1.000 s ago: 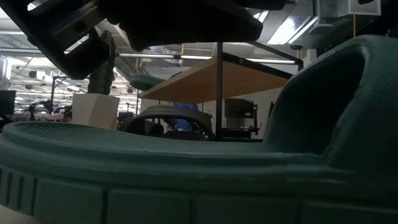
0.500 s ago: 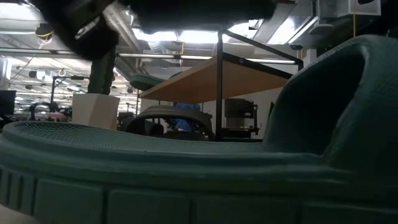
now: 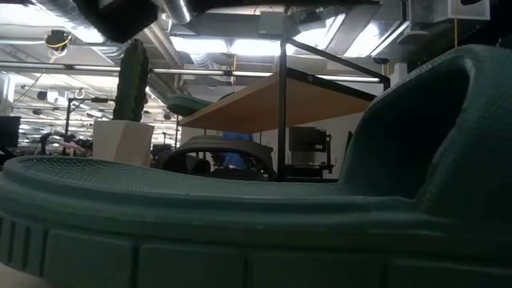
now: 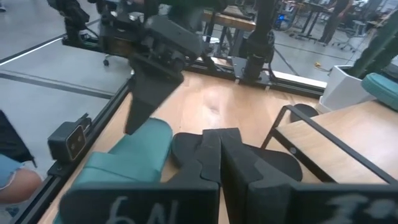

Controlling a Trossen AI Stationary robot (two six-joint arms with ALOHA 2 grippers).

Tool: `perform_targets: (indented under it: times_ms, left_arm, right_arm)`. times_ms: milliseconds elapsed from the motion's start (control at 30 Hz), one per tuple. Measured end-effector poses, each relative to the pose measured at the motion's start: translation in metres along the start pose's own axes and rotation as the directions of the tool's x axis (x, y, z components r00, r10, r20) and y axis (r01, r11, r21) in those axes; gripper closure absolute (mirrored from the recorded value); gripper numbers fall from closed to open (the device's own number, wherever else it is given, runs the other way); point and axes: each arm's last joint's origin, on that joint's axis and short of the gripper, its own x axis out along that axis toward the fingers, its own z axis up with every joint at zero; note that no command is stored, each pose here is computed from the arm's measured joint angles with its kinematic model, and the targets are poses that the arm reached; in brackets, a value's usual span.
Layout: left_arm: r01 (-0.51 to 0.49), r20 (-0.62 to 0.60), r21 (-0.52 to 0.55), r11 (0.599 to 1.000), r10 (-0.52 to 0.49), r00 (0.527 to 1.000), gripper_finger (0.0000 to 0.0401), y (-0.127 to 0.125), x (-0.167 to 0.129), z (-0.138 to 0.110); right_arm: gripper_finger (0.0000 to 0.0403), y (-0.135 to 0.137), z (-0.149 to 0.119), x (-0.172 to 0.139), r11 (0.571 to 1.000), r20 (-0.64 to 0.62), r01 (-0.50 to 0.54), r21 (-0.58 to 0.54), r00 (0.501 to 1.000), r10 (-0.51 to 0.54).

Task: Pick and place slides into the shelf
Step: Put the green slipper onto the shelf

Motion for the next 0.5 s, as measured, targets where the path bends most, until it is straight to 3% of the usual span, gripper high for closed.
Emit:
perform_targets:
  times_ms: [367, 500]
  left_arm:
    - [0.023, 0.001, -0.172, 0.985, -0.023, 1.000, 0.0235, -0.0003, 0.0012, -0.0029]
    - [0.023, 0.001, -0.172, 0.985, -0.023, 1.000, 0.0235, -0.0002, 0.0012, -0.0029]
  right_arm:
    - [0.0400, 0.0004, -0.0003, 0.0000, 1.000, -0.003, -0.013, -0.002, 1.000, 0.013]
    - [0.0400, 0.0004, -0.0002, 0.0000, 1.000, -0.003, -0.014, -0.002, 1.000, 0.014]
